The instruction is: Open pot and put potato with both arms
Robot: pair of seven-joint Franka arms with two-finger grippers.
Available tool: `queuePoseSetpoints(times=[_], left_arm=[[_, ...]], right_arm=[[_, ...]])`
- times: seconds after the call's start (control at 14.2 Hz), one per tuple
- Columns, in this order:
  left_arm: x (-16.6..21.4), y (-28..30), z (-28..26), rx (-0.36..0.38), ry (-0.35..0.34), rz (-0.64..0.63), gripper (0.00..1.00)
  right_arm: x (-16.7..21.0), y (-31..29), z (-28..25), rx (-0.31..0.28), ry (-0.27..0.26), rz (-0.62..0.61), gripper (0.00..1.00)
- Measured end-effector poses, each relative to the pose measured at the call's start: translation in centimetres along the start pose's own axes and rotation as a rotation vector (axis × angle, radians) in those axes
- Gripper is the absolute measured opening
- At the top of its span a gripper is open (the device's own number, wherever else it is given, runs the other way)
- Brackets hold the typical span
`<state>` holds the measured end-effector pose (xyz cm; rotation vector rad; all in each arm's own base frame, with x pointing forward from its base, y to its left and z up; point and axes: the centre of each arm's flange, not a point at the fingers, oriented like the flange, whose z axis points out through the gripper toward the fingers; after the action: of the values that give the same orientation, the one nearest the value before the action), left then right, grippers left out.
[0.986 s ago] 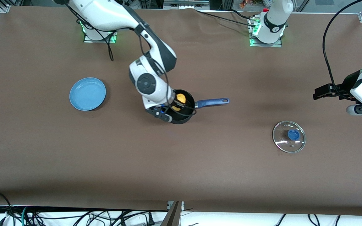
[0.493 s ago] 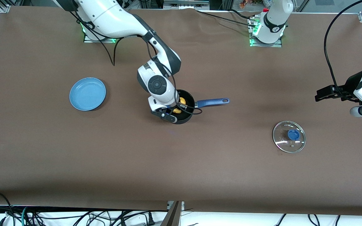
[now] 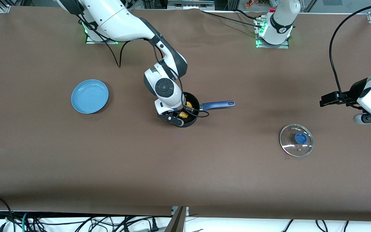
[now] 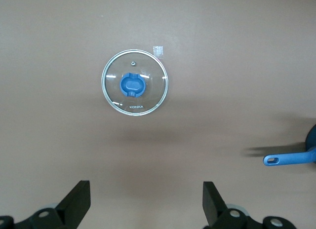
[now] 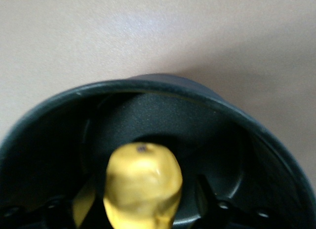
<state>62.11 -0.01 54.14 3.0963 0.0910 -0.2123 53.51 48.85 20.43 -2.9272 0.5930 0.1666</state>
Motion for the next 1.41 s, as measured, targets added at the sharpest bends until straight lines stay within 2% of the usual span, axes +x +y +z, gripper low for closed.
queuePoseSetpoints(times=[0.21,0.42,0.63,0.99,1.41], left_arm=[[-0.1,1.1,0.0,0.002,0.001,0.016,1.00],[0.0,1.2,0.0,0.002,0.002,0.016,1.00],[0.2,0.9,0.3,0.002,-0.005,0.011,1.00],[0.5,0.8,1.0,0.003,-0.015,0.010,1.00],[0.6,0.3,1.0,0.002,-0.016,0.002,1.00]], right_arm=[[0.6,-0.4,-5.4,-0.022,0.005,0.000,1.00],[2.4,1.4,-16.0,-0.056,0.034,0.014,1.00],[5.9,6.7,-25.2,-0.115,0.046,-0.059,1.00],[13.4,18.0,-33.6,-0.189,0.020,-0.219,1.00],[17.3,30.1,-40.2,-0.138,-0.010,-0.363,1.00]])
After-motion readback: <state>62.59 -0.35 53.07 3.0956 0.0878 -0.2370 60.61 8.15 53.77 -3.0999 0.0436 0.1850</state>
